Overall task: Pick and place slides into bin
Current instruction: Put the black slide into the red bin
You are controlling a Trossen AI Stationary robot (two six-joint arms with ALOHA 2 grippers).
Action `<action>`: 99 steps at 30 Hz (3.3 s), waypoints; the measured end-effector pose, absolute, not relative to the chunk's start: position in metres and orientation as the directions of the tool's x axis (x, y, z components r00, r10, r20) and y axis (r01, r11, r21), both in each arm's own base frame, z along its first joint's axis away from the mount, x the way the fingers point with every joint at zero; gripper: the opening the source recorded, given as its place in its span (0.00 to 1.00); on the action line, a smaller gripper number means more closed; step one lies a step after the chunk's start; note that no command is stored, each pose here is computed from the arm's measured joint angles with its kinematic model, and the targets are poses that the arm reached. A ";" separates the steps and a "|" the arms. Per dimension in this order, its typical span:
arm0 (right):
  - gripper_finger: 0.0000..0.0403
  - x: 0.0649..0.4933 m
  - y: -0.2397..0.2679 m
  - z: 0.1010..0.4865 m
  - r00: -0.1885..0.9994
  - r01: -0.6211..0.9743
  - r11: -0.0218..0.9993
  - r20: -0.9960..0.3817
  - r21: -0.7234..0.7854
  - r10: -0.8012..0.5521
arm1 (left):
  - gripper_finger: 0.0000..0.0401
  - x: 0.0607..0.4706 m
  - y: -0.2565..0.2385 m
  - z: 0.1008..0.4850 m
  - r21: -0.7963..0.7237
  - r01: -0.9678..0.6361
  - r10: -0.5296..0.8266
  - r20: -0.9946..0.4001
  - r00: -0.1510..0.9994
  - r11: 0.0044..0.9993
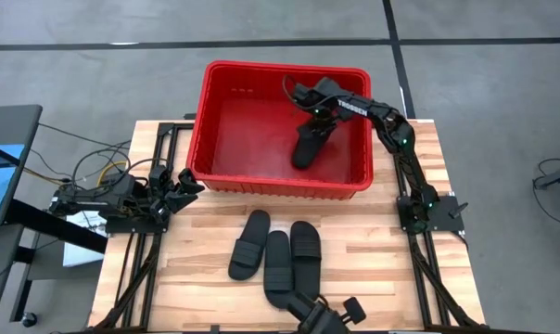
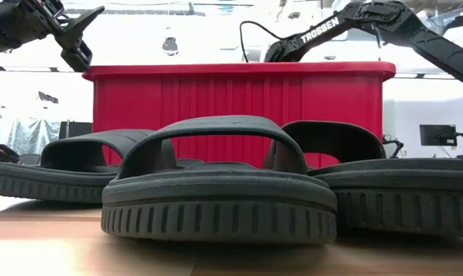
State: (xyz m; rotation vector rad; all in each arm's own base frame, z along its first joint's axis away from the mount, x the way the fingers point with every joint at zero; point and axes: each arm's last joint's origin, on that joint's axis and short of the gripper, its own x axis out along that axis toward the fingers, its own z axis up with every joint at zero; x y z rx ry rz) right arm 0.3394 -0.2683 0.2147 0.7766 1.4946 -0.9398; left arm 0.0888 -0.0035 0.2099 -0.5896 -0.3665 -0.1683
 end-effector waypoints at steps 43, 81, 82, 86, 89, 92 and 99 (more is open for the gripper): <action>0.00 0.385 -0.249 0.272 0.155 0.707 0.705 -0.960 -0.056 -0.231 | 0.46 0.089 -0.003 0.210 -0.513 0.254 -0.046 0.384 0.922 0.820; 0.00 0.387 -0.231 0.220 -0.281 0.645 0.659 -0.922 -0.386 -0.266 | 0.46 0.090 -0.004 0.208 -0.533 0.263 -0.063 0.364 0.929 0.805; 0.00 0.387 -0.231 0.220 -0.282 0.643 0.660 -0.921 -0.389 -0.269 | 0.46 0.090 -0.004 0.208 -0.533 0.263 -0.063 0.364 0.929 0.804; 0.00 0.390 -0.230 0.227 -0.255 0.615 0.694 -0.928 -0.374 -0.273 | 0.46 0.090 -0.004 0.208 -0.533 0.263 -0.063 0.363 0.930 0.804; 0.00 0.394 -0.230 0.234 -0.207 0.615 0.703 -0.934 -0.357 -0.292 | 0.46 0.090 -0.004 0.208 -0.533 0.263 -0.062 0.363 0.930 0.804; 0.00 0.396 -0.233 0.240 -0.166 0.623 0.707 -0.940 -0.333 -0.297 | 0.46 0.090 -0.004 0.208 -0.533 0.262 -0.062 0.363 0.930 0.804; 0.00 0.402 -0.239 0.241 -0.003 0.598 0.788 -0.983 -0.149 -0.184 | 0.46 0.090 -0.004 0.208 -0.533 0.261 -0.061 0.363 0.930 0.805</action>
